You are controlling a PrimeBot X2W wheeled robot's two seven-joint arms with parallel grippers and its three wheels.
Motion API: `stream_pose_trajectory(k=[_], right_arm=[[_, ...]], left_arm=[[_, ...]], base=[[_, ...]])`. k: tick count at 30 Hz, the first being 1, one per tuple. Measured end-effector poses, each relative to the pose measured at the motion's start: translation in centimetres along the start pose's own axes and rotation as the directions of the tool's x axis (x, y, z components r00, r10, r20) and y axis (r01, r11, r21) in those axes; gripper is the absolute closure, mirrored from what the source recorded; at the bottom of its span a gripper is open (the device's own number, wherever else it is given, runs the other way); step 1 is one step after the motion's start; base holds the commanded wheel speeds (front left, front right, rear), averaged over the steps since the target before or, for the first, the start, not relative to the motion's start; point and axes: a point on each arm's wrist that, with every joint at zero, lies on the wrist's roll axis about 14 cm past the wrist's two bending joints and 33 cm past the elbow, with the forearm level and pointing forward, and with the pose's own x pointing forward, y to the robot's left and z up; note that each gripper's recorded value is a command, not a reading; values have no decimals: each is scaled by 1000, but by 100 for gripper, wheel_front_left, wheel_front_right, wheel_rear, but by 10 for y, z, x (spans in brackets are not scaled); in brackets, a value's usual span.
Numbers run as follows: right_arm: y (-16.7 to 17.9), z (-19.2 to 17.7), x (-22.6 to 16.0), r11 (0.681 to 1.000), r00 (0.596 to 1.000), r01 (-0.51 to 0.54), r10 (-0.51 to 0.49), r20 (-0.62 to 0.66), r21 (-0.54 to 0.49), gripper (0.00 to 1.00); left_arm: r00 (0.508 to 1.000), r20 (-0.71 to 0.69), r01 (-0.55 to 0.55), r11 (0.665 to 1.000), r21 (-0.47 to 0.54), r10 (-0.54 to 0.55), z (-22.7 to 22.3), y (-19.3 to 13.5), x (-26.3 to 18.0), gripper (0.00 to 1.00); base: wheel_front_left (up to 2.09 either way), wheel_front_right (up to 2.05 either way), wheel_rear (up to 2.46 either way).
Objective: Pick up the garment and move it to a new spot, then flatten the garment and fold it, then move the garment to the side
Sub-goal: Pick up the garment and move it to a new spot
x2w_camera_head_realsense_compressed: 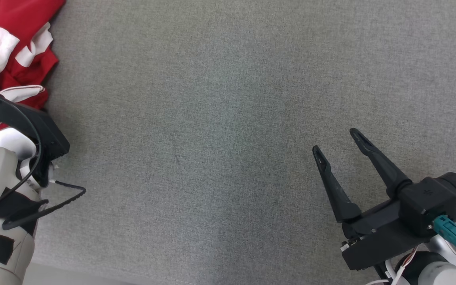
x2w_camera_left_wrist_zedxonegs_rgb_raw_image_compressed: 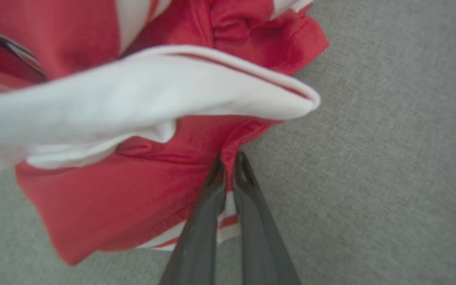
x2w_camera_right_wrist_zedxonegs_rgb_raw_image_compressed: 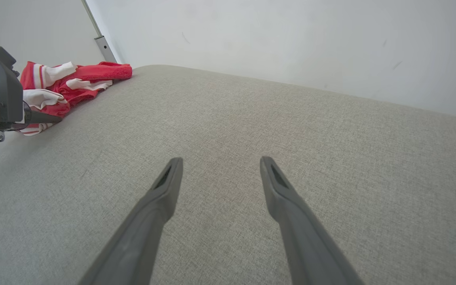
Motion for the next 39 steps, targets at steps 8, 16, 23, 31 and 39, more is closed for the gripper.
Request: stream_pose_trajectory(k=[8,16,23,31,39], right_arm=[[13,8,-3,999,999,-27,27,28,17,0],[26,28,-11,999,995,-45,44,85,17,0],[38,47,-23,998,989,-57,55,141,8,0],[42,67,-46,998,975,-49,39,218,38,0],[44,83,-76,999,959,-26,13,282,40,0]], left_arm=[[998,54,-6,1000,-18,7,10,10,-14,100],[984,175,39,999,1,-39,41,4,-40,100],[939,324,113,993,35,-118,90,-18,-76,100],[856,479,171,981,94,-195,145,-38,-130,100],[723,658,128,977,170,-209,210,-45,-201,100]], base=[[0,0,0],[0,0,0],[0,0,0],[0,0,0],[0,0,0]])
